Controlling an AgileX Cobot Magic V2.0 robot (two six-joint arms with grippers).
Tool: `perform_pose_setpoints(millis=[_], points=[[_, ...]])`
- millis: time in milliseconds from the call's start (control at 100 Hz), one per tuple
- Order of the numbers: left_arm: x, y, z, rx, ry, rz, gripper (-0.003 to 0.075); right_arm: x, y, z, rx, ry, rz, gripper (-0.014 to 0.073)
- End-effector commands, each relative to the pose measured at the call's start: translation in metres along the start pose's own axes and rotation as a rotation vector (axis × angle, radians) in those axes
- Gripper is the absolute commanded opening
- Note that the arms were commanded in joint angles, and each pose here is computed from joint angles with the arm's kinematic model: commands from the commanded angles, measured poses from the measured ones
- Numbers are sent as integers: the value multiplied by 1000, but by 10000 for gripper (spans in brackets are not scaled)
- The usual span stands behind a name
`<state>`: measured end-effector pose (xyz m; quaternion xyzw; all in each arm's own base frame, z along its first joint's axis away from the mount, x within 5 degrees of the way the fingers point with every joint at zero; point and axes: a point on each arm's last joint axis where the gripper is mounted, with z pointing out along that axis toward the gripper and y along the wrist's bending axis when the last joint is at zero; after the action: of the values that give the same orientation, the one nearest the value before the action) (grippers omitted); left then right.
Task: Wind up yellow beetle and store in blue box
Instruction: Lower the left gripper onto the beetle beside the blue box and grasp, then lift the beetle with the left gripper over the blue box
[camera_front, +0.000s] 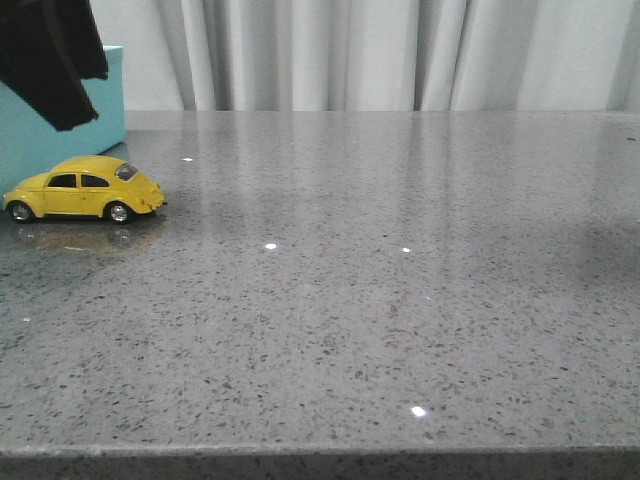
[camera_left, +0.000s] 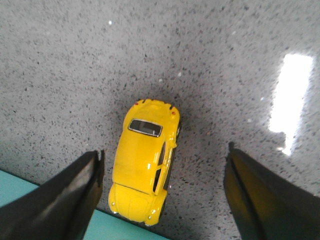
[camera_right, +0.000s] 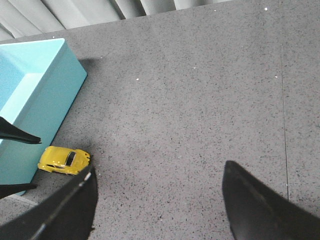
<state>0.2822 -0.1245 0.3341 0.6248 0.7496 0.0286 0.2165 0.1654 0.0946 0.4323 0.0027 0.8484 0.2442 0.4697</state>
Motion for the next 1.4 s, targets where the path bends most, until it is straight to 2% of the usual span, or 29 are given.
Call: perform_pose_setpoints(millis=[0,180,510,750,1080,1260,1390], points=[[-6,6,-14,-71,-31,35,472,-12,6,-11,-53,-104,-20,528],[-3,13,8,-54,46,76,472,-12,6,-11,-54,-105,-20,528],[-3,24,46,-48,104,105,472,-12,6,-11,-54,-105,-20,528],[-3,25,58,-24,120,106,468,-12,6,-11,-54,-105,-20,528],[-2,24,57,-14,126,105,270,-12,6,-11,-54,-105,-20,528],[-5,27,48,-11,128,100,228,-12,6,-11,-54,-105,-20,528],[-20,41,15,-105,53,57,228,-12,6,-11,-55,-108,-20,528]])
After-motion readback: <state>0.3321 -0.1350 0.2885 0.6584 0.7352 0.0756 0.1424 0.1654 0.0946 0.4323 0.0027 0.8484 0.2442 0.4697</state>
